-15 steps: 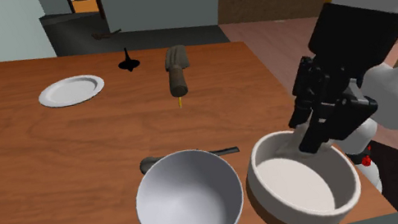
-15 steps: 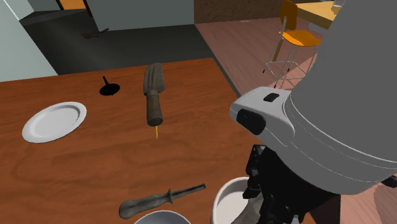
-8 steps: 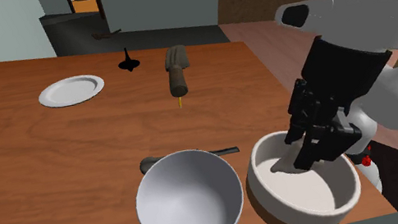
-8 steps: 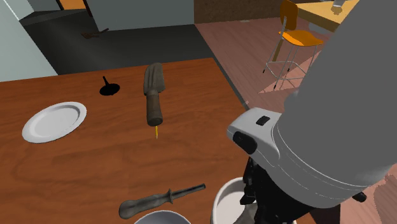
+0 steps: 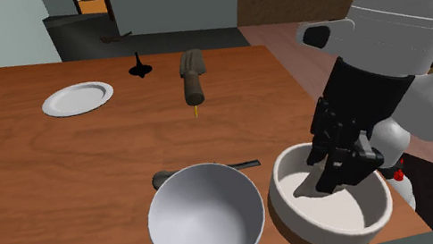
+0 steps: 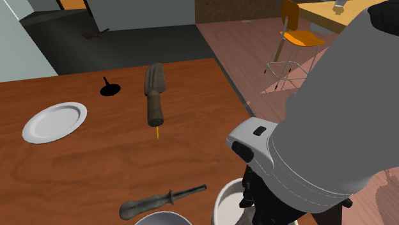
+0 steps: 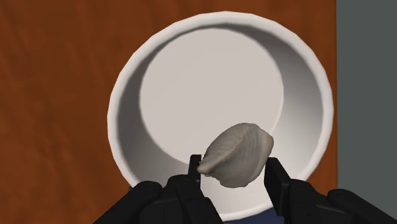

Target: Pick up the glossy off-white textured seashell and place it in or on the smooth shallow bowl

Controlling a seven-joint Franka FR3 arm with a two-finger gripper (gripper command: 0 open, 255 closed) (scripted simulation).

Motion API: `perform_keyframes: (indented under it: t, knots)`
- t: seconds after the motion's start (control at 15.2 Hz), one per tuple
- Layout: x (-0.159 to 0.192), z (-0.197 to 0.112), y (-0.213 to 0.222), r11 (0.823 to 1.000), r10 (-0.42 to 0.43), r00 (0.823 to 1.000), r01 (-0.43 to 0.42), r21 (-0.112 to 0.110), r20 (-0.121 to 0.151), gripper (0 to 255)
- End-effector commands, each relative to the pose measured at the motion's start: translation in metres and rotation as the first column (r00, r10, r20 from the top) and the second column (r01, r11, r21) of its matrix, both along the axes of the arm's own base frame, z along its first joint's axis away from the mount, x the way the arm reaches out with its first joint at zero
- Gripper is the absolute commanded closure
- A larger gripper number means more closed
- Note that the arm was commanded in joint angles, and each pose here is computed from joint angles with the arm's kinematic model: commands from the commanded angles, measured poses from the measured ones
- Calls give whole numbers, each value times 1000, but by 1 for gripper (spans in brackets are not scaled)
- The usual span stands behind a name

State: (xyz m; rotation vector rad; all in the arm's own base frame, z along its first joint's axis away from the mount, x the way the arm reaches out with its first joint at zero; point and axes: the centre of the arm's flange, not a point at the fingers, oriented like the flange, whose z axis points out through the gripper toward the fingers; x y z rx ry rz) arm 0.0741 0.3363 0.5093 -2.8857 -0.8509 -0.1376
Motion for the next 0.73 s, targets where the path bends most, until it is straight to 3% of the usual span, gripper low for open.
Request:
perform_keyframes:
  t: [0.0,0.07,0.13,0.46,0.66]
  knots:
    - [0,0,0,1000,0,1000,0,0,0,255]
    - [0,0,0,1000,0,1000,0,0,0,255]
    - [0,0,0,1000,0,1000,0,0,0,0]
    - [0,0,0,1000,0,1000,0,0,0,0]
    - [-2,39,-6,1000,0,1000,0,0,0,0]
